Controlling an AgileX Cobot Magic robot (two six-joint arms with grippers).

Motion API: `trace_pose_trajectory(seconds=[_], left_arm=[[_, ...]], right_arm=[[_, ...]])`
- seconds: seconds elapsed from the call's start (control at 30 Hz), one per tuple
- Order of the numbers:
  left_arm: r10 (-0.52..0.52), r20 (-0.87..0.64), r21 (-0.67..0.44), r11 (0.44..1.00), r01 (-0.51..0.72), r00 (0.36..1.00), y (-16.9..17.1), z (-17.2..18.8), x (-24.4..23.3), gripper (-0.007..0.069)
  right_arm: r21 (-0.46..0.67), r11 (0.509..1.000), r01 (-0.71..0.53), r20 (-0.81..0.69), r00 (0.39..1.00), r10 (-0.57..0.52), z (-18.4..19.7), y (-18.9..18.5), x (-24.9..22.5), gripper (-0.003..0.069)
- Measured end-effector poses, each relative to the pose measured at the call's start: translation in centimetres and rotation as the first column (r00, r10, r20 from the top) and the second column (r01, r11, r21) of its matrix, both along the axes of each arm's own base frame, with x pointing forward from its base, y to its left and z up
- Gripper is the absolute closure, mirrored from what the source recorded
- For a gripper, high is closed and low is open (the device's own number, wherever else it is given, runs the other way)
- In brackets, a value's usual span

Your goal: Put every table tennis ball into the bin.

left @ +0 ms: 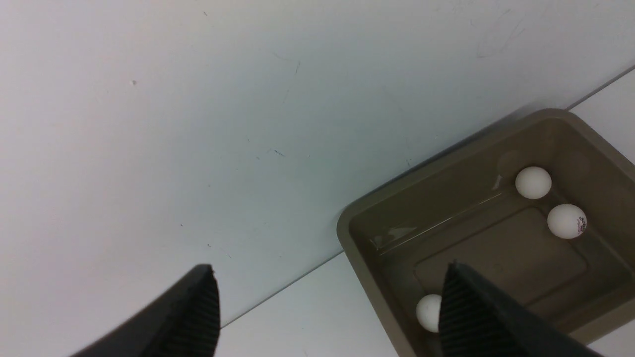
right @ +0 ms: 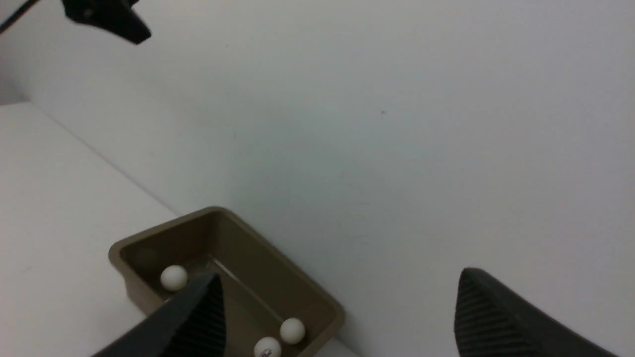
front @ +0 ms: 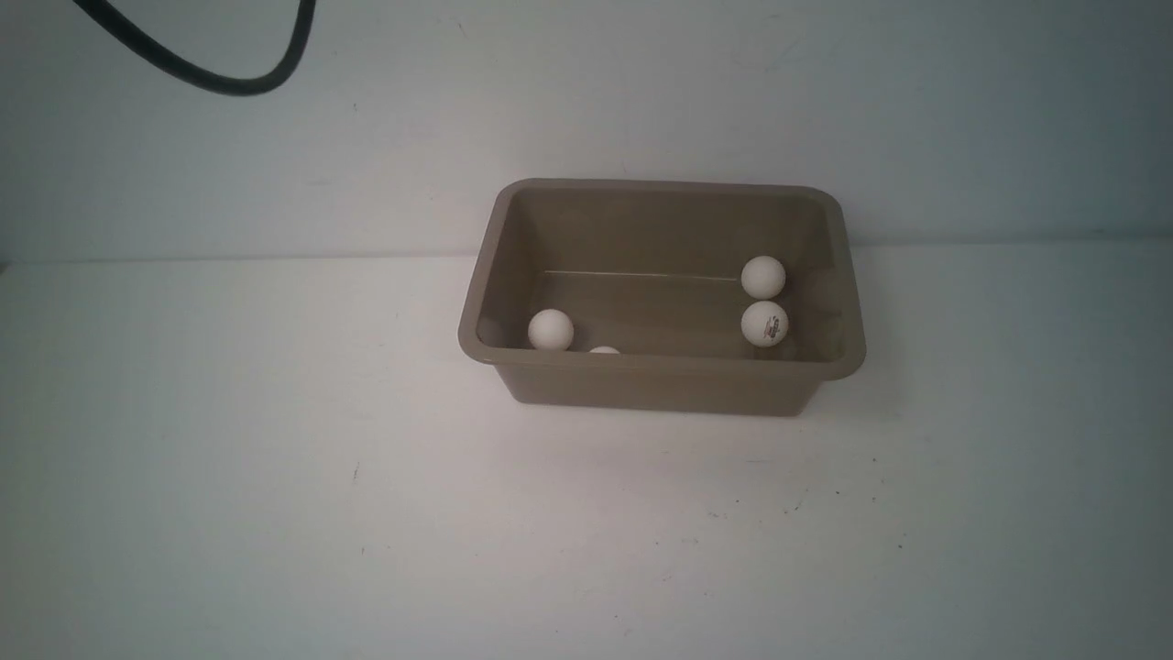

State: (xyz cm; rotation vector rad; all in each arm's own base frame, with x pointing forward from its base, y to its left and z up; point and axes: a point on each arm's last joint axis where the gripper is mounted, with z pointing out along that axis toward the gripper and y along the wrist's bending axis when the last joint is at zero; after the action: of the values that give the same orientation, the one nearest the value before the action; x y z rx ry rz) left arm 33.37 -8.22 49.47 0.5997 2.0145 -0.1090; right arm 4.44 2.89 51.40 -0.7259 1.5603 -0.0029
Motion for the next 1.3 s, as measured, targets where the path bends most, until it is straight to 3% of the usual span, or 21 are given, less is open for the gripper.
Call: trace_pose_trajectory(seconds=[0.1,0.17,0.27,0.37,1.3], left_arm=[[-0.010,0.007,-0.027,1.000,0.010,1.000,-0.2,0.1,0.0,0.0095],[-0.013,0.009,-0.034,0.999,0.013,1.000,-0.3,0.1,0.1,0.0095],[-0.021,0.007,-0.051,0.998,0.021,1.000,-0.4,0.1,0.1,0.0095],[-0.030,0.008,-0.056,0.998,0.030,1.000,-0.5,0.1,0.1,0.0095],[-0.054,0.029,-0.102,0.993,0.056,0.998,-0.9,0.4,0.1,0.0095]], right_arm=[[0.036,0.999,-0.013,0.012,1.000,0.012,-7.9,0.5,1.3,0.0095],[0.044,0.999,-0.015,-0.001,1.000,0.015,-9.8,0.6,1.7,0.0095],[0.118,0.993,0.006,-0.029,1.000,-0.003,-16.2,0.8,3.0,0.0095],[0.160,0.987,0.023,-0.029,0.999,-0.018,-18.9,0.8,3.2,0.0095],[0.141,0.988,-0.065,-0.172,0.981,0.090,-20.9,1.6,2.4,0.0095]])
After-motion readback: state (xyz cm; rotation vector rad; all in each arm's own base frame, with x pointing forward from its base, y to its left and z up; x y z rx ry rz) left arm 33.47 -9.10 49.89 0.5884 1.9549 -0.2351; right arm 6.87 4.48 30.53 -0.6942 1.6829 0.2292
